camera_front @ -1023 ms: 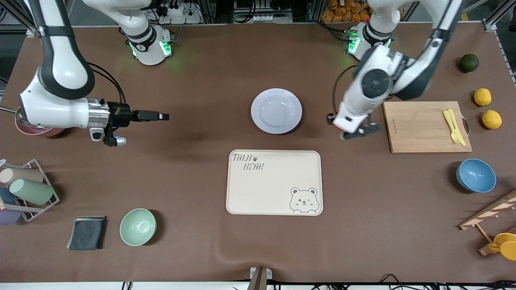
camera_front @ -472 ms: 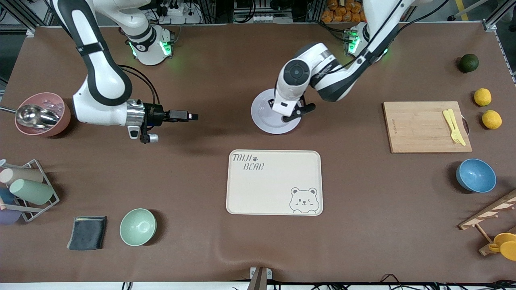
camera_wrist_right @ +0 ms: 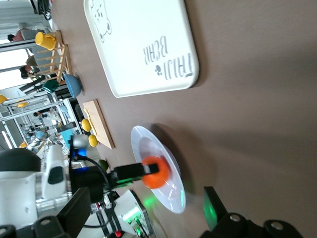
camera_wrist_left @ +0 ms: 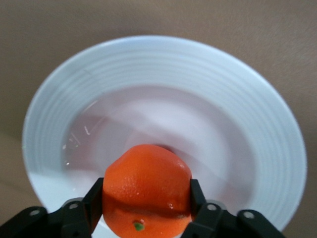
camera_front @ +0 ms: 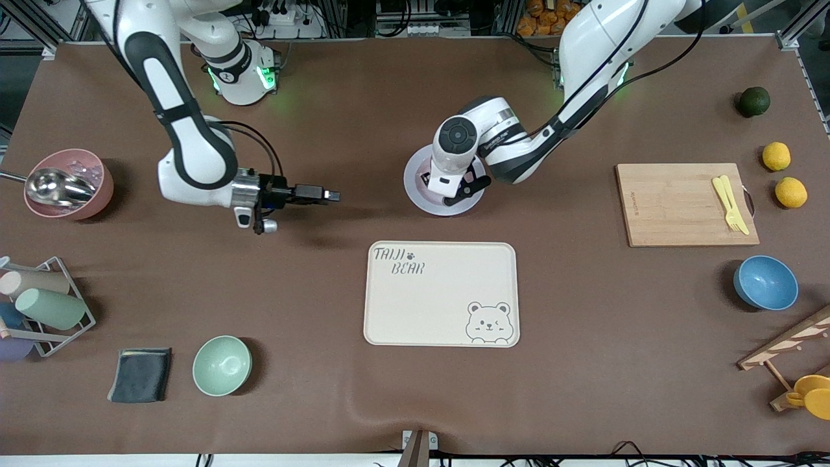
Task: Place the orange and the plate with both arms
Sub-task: 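Carry the orange to the white plate and release it with the left gripper, then withdraw the left gripper while the right gripper grips the plate rim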
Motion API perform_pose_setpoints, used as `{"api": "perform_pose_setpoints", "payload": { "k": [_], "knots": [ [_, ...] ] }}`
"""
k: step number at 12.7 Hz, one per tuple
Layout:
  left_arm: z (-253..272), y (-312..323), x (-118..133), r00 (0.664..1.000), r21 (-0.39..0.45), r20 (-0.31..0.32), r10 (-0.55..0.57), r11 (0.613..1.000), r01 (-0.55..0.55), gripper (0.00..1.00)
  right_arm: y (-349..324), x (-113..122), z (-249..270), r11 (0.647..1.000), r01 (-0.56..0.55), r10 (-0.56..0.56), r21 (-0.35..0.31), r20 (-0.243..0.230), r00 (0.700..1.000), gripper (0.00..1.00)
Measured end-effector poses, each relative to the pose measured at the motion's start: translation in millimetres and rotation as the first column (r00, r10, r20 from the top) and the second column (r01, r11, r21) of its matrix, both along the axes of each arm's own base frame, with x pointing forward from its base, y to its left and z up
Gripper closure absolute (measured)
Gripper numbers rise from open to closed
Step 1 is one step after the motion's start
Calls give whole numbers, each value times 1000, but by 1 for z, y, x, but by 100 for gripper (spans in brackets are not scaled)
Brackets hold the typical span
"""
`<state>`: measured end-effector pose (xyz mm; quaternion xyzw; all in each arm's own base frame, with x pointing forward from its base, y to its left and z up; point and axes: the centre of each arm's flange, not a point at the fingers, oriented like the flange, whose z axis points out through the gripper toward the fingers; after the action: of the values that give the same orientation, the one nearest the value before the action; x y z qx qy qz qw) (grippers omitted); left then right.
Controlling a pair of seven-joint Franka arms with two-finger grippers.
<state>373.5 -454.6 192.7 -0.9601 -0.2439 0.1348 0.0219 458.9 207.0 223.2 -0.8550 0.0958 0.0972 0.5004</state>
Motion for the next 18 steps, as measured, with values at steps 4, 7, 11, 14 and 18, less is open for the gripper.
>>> {"api": "perform_pose_setpoints", "payload": {
  "k": [4,7,11,14,18],
  "knots": [
    [28,-3,34,995,-29,70,69,997,-67,0,37,-20,-25,999,16,-17,46,26,1000,0],
    [108,36,103,965,-33,200,171,985,-168,0,51,-28,-33,998,21,-24,51,54,998,0],
    [221,124,175,909,-26,377,177,983,-180,0,70,-44,-53,997,35,-42,74,96,995,11],
    [278,215,222,887,15,453,90,994,-109,0,86,-57,-64,996,43,-50,83,86,995,19],
    [335,303,254,898,85,436,-56,996,21,0,111,-69,-66,999,41,-43,19,109,993,25]
  ]
}}
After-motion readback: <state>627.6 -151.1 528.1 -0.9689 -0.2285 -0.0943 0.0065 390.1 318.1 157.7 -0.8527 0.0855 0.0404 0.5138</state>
